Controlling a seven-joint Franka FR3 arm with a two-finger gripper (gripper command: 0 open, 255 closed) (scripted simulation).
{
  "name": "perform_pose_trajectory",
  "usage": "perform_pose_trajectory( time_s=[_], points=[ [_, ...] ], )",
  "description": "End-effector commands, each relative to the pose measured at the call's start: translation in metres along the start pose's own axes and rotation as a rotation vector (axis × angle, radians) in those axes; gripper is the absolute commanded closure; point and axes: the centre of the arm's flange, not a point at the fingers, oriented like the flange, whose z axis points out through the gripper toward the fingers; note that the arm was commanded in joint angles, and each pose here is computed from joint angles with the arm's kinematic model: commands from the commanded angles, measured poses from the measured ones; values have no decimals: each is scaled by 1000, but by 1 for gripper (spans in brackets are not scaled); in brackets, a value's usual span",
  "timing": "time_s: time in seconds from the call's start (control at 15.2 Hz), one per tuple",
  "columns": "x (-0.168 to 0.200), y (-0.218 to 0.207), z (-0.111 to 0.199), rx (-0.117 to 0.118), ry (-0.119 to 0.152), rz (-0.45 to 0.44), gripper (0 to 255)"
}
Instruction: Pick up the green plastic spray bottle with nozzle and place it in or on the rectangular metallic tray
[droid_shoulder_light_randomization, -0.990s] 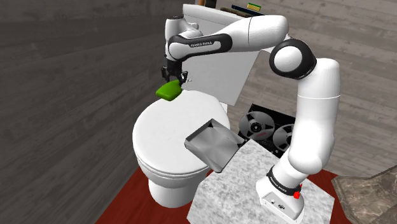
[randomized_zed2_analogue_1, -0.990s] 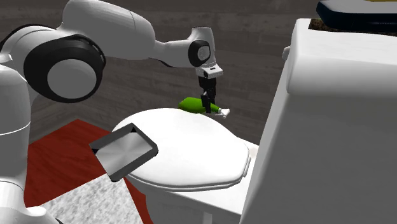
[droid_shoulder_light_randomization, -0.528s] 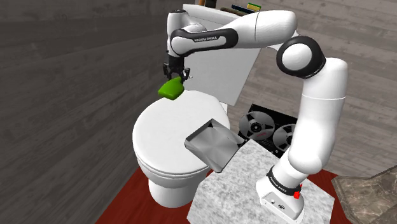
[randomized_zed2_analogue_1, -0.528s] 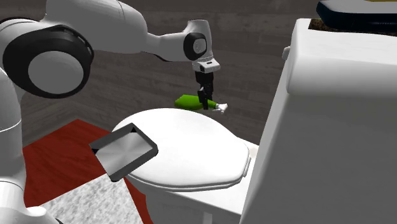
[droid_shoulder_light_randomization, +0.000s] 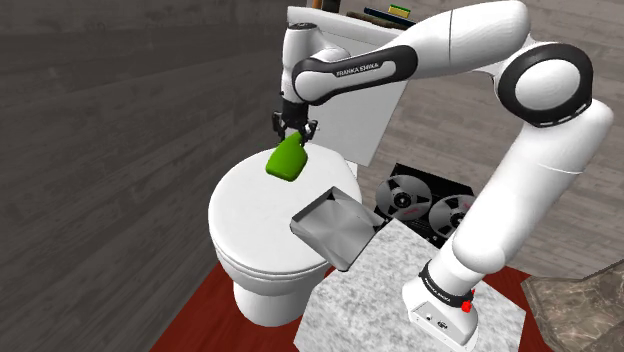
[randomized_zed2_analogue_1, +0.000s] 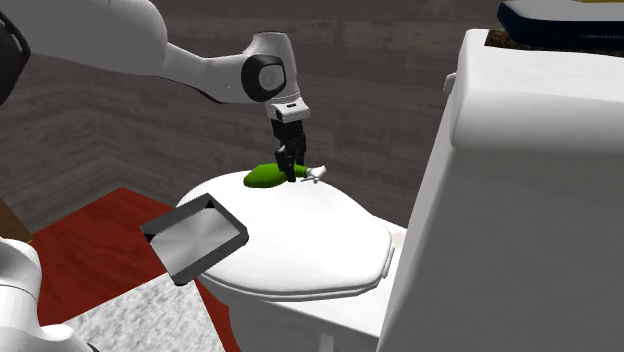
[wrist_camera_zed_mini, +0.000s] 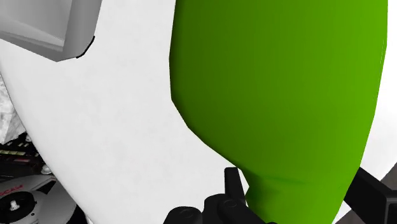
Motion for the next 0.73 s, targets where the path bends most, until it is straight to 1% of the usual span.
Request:
perform_pose_trajectory(
  time_s=[0.0,0.66],
  points=[
    [-20,20,-2,-1,1,1,255],
    [-107,119,-12,-1,1,1,255]
  ],
)
